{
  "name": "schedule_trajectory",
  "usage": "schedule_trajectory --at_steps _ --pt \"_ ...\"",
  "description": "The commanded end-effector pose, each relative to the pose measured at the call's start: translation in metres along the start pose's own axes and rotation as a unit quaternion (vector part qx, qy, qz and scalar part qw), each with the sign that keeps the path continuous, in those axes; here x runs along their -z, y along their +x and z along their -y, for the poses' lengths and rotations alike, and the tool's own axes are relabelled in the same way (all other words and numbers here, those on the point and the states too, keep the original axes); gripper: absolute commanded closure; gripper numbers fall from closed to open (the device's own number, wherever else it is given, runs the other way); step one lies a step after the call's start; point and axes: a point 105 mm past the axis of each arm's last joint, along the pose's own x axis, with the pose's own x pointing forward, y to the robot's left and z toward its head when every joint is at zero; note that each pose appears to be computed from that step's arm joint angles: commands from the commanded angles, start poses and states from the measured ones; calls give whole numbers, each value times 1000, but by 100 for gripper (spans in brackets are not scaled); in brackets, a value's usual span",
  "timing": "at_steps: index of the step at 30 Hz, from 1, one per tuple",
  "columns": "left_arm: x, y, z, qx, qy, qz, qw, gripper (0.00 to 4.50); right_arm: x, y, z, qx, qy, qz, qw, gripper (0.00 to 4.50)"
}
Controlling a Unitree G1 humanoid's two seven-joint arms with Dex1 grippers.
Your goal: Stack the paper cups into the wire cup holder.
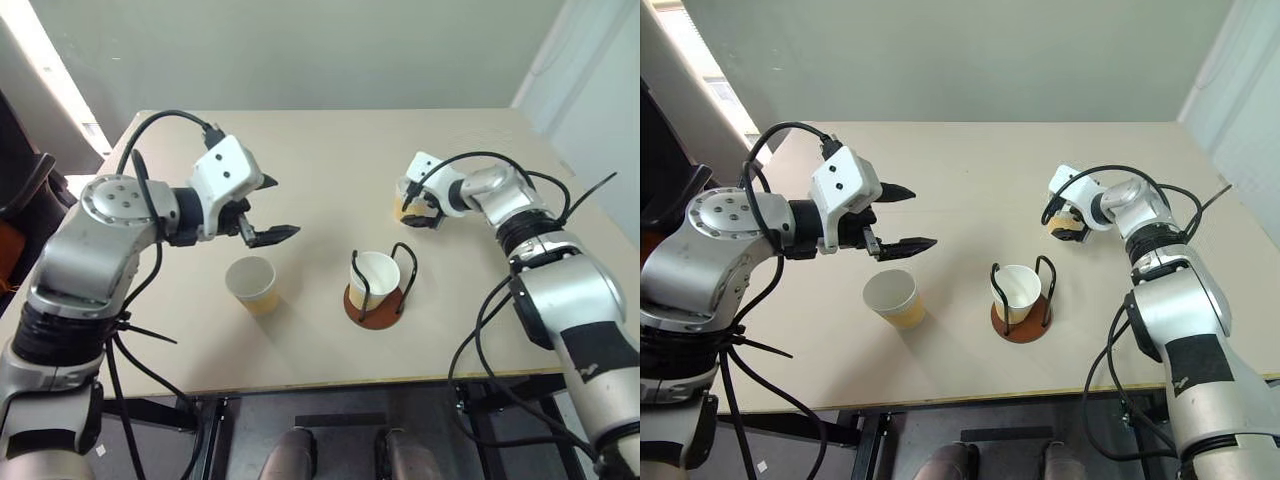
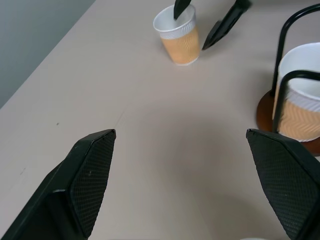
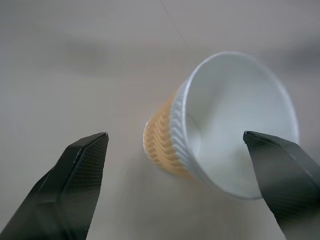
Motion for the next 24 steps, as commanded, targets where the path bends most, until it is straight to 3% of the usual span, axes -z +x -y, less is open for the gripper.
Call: schedule_trajectory --at_steps 1,10,15,18,21,24 --pt "-13 -10 -3 -19 22 10 1000 0 -9 -2 6 16 -4 12 1000 121" --pt "-7 -18 1 -18 20 0 1000 0 -14 -4 0 -17 -41 14 999 448" --pt "-12 -21 3 6 30 12 999 0 -39 -29 15 -38 -77 53 995 448" --pt "-19 -26 5 25 26 33 999 0 -63 -69 29 -72 -102 118 985 448" --pt "-23 -35 19 75 14 56 996 0 -78 -124 17 -169 -135 212 953 448" --pt "-26 -43 33 131 3 70 989 0 -85 -166 -7 -229 -144 256 928 448"
